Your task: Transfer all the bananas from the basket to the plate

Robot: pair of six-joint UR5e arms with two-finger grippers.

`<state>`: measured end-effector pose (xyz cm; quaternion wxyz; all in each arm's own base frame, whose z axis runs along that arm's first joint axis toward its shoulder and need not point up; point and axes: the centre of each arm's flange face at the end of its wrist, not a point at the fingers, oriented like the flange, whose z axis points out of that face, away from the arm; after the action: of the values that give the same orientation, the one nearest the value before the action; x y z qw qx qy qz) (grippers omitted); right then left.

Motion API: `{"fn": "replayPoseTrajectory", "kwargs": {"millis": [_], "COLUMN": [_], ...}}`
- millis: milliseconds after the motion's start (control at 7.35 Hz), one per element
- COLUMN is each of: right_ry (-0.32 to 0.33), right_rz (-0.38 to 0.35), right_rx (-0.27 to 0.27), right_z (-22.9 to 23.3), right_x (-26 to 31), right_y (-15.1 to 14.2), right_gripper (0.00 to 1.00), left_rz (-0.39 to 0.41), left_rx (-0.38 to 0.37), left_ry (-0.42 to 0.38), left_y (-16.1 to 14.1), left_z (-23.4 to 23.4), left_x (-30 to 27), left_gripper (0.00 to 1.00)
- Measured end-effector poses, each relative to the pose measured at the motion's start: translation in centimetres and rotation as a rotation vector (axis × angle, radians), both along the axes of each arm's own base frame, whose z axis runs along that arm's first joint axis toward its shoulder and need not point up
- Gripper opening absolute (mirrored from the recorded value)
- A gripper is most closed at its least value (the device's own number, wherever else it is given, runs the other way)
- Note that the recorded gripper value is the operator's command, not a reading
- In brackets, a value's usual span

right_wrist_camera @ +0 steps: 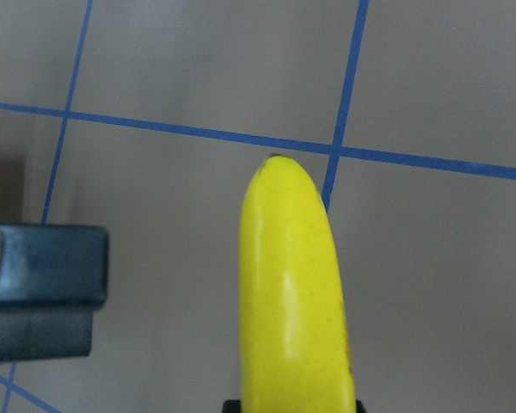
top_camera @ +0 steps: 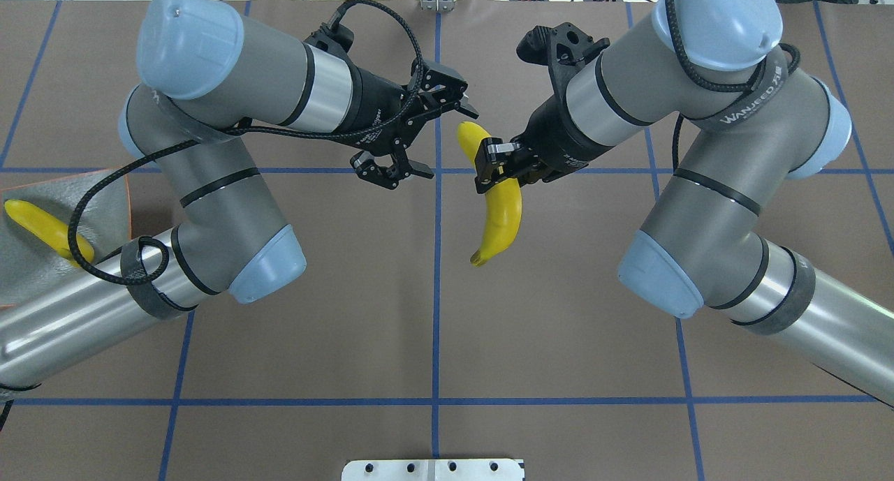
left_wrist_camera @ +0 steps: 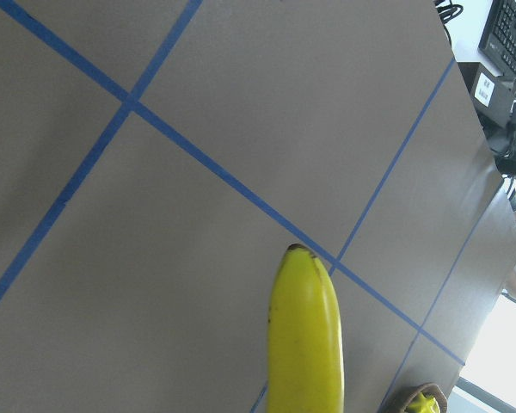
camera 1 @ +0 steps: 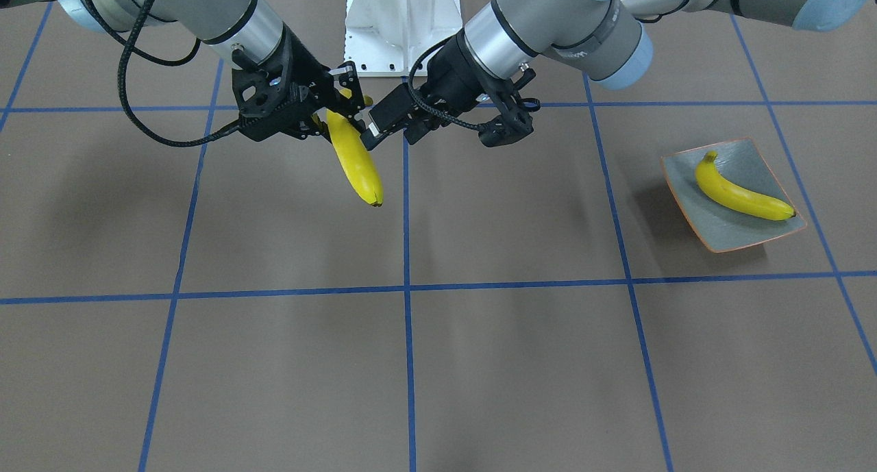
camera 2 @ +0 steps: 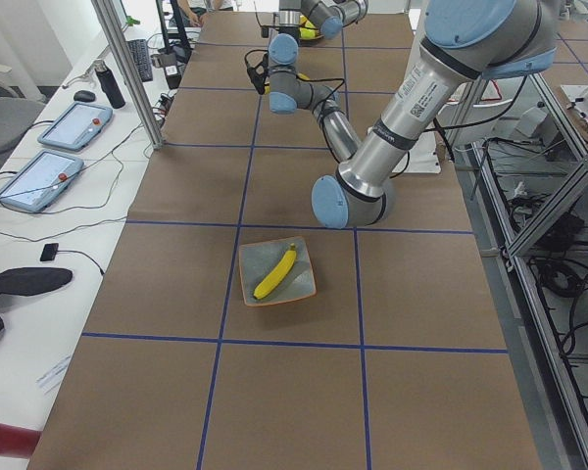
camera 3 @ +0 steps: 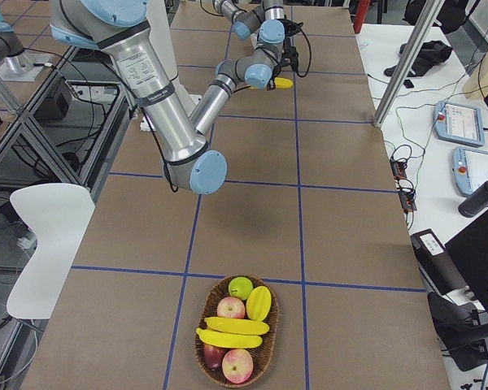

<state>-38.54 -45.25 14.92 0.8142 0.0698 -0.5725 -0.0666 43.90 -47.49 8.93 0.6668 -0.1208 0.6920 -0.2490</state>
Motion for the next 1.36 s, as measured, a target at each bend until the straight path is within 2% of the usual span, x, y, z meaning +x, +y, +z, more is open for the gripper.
{"fn": "replayPoseTrajectory", "kwargs": {"millis": [544, 1360], "right_ry": [-0.032, -0.048], "right_rz": [0.009, 0.014], "right_rx": [-0.014, -0.020], "right_z": [-0.6, -1.4], "right_x": [0.3, 0.6], "right_y": [0.3, 0.7], "right_gripper": [0.00, 0.00], "left_rz": [-0.029, -0.016], "left_rx": [0.020, 0.023], "left_ry": [0.037, 0.043], "left_y": [0.4, 1.2], "left_z": [0.0, -0.2], "left_x": [1.9, 2.9], "left_gripper": [0.98, 0.91]}}
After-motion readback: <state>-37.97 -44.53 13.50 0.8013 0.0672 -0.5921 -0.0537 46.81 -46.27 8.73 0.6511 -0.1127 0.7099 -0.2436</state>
